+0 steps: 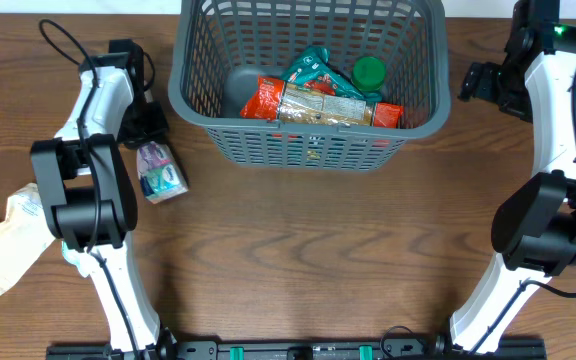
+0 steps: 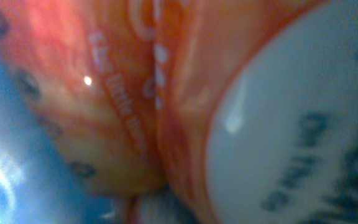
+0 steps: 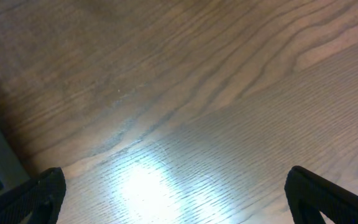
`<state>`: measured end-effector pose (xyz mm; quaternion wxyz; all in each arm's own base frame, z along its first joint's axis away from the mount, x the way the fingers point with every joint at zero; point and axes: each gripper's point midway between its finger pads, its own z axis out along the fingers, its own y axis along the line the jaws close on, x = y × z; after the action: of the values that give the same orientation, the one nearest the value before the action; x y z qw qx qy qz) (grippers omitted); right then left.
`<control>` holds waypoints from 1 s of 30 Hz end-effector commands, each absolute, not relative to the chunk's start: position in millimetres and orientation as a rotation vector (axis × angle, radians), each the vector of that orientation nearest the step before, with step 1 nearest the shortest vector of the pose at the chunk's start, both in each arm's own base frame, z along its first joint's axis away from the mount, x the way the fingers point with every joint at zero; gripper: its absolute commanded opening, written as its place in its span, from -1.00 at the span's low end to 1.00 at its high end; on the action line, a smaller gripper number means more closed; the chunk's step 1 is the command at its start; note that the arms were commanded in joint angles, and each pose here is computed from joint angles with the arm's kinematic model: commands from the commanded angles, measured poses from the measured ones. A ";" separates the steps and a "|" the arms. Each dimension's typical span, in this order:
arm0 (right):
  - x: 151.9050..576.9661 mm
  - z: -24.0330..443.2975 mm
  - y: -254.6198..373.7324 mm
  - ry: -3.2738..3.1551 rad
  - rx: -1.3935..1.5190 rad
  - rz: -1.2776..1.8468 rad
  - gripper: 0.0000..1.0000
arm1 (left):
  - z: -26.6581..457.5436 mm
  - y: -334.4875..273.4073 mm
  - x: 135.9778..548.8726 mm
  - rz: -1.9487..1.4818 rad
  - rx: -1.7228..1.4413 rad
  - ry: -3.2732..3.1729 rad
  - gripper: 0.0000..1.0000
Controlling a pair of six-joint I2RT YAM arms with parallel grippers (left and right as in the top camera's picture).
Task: Pack container
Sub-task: 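Grasp the tissue multi-pack with the left gripper, then lift the tissue pack with the left gripper and drop it into the basket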
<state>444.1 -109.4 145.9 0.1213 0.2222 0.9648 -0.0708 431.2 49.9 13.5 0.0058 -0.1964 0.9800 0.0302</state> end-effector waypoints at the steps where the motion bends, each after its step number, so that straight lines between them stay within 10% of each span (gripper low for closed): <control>1: 440.4 144.7 -115.3 2.830 0.642 -0.218 0.98 | 39.7 46.7 436.3 0.053 -0.649 3.003 -0.89; 18: 437.5 144.2 -117.1 2.840 0.645 -0.220 0.99 | 354.7 67.1 419.8 -0.105 -0.592 2.123 -0.89; 30: 434.8 143.6 -116.4 2.852 0.647 -0.220 0.99 | 474.1 -101.4 411.8 -0.010 0.665 1.622 -0.89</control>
<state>437.9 -112.4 144.6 0.1094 0.2199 0.9667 -0.0722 416.7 -64.9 458.0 0.6116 0.1237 0.7780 -0.0732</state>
